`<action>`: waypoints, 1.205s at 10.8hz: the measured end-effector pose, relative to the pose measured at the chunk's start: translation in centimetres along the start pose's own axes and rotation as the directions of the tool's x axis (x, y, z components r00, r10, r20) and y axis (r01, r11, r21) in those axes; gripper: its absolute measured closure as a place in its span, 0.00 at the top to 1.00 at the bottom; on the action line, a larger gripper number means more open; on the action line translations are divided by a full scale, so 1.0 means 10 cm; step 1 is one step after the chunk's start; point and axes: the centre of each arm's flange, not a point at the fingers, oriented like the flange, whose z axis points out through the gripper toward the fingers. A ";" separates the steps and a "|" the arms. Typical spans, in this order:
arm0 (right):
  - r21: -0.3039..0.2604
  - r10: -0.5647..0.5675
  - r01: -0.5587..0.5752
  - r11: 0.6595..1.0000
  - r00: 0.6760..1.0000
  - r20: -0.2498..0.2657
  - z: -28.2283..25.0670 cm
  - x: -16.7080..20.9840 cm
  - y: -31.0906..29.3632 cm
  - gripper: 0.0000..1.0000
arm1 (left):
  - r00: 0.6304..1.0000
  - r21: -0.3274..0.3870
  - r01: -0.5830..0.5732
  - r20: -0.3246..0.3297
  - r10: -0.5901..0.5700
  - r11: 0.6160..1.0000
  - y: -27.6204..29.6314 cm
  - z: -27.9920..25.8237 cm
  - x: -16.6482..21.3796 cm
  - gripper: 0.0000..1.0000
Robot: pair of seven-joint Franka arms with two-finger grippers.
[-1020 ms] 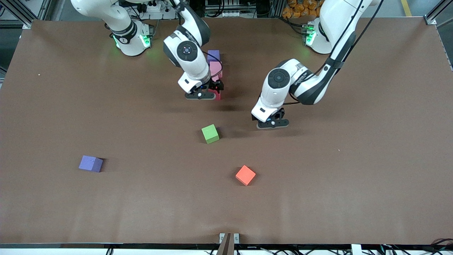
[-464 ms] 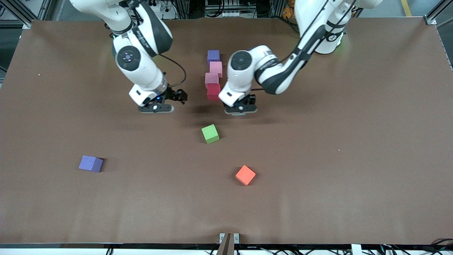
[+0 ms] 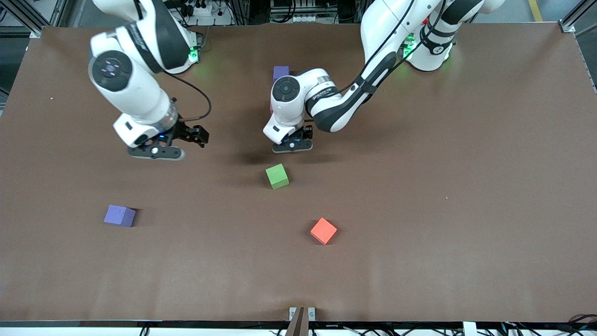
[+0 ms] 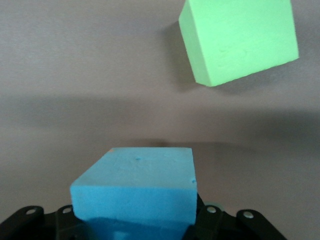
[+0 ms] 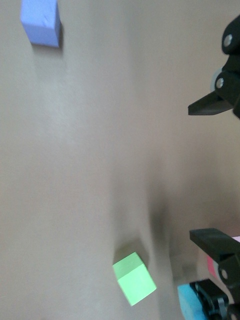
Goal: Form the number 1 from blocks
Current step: 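Lower the cyan cube after the red cube and open the left gripper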
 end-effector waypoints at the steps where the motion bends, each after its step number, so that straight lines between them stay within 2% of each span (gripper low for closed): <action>1: -0.003 0.005 -0.005 1.000 1.000 -0.016 -0.10 0.05 0.05 1.00 | 1.000 -0.003 0.001 0.001 -0.001 1.000 0.05 0.02 -0.02 0.60; 6: -0.006 0.021 -0.021 1.000 0.998 -0.060 -0.27 0.41 0.60 1.00 | 1.000 0.038 -0.013 -0.001 0.013 0.999 0.27 0.31 -0.38 0.60; 9: -0.005 -0.018 0.017 1.000 0.997 -0.076 -0.36 0.53 0.88 1.00 | 1.000 0.042 -0.018 0.002 0.018 0.999 0.29 0.36 -0.41 0.60; 13: 0.004 0.028 -0.028 1.000 0.994 -0.103 -0.54 0.63 1.17 1.00 | 1.000 0.042 -0.020 0.002 0.020 0.999 0.31 0.36 -0.44 0.60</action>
